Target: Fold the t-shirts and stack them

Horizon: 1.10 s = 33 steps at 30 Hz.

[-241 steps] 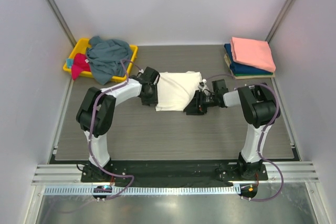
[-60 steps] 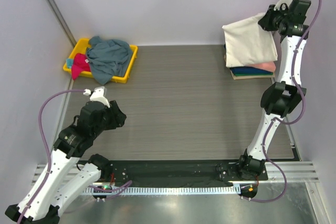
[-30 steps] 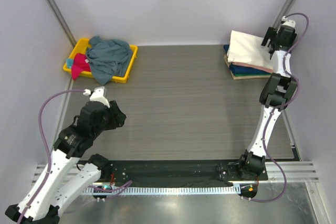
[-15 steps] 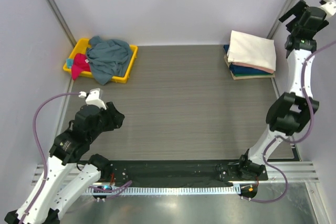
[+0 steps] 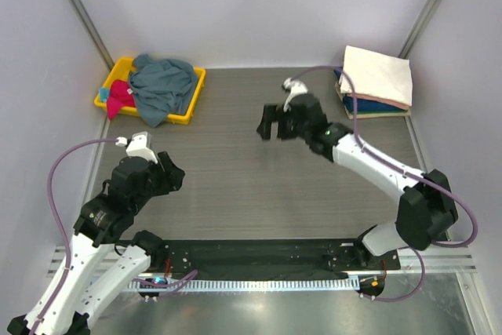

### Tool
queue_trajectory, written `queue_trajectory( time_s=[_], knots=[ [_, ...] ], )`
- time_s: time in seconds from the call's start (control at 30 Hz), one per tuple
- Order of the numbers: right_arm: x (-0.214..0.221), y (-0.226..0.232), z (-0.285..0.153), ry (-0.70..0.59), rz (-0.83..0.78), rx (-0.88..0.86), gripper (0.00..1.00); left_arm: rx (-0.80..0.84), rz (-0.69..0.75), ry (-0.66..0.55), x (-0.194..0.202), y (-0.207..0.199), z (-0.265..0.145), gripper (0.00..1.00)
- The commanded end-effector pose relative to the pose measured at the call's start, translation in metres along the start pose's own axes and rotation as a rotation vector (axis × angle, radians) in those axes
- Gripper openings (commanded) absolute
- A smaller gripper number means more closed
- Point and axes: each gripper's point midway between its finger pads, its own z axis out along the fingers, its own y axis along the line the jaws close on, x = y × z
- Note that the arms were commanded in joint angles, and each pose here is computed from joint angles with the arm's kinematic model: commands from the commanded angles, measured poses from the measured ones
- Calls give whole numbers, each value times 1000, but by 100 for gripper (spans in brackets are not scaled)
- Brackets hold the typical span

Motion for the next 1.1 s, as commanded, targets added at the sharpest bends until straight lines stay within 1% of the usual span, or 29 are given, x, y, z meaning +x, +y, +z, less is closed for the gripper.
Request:
queue_trajectory(
  time_s=[0.0, 0.07, 0.1, 0.17, 0.2, 0.23, 0.27, 0.33, 0.37, 0.47, 0.53, 0.57, 0.6, 0.73, 0.87, 0.97, 1.07],
  knots=[
    [19, 15, -27, -103, -20, 2, 100, -35, -1, -60, -14, 6, 1, 57],
    [52, 42, -33, -73, -32, -53, 100, -29, 9, -71, -17, 4, 1, 60],
    [81, 41, -37, -28, -9, -65, 100, -22, 14, -80, -19, 2, 1, 66],
    [98, 64, -44, -39, 27, -164, 100, -15, 17, -93, -20, 1, 4, 76],
    [115, 70, -51, -33, 69, -218, 100, -30, 24, -106, -20, 5, 10, 92],
    [129, 64, -53, -7, 78, -215, 100, -21, 24, -123, -24, 3, 10, 100],
    [146, 62, -56, 3, 79, -234, 100, -61, 25, -136, -22, 11, 15, 100],
    [154, 58, -60, -8, 100, -239, 100, -91, 19, -160, -27, 15, 19, 100],
    [166, 49, -60, 16, 88, -222, 100, -105, 20, -160, -27, 18, 21, 100],
    [184, 37, -57, 63, 34, -185, 100, -148, 29, -154, -24, 25, 25, 100],
    [190, 30, -55, 73, 15, -162, 100, -201, 26, -175, -25, 35, 26, 100],
    [193, 28, -53, 70, 11, -160, 100, -247, -9, -204, -28, 43, 24, 100],
    [194, 28, -52, 66, 16, -164, 100, -346, -31, -253, -33, 62, 18, 100],
    [198, 27, -52, 58, 25, -176, 100, -485, -109, -339, -45, 84, 4, 100],
    [202, 24, -48, 66, 38, -159, 100, -527, -155, -394, -61, 84, 5, 100],
    [208, 31, -46, 94, 21, -193, 100, -503, -187, -430, -79, 71, 17, 100],
    [205, 34, -50, 71, 8, -226, 100, -483, -218, -483, -104, 58, 31, 100]
  ],
)
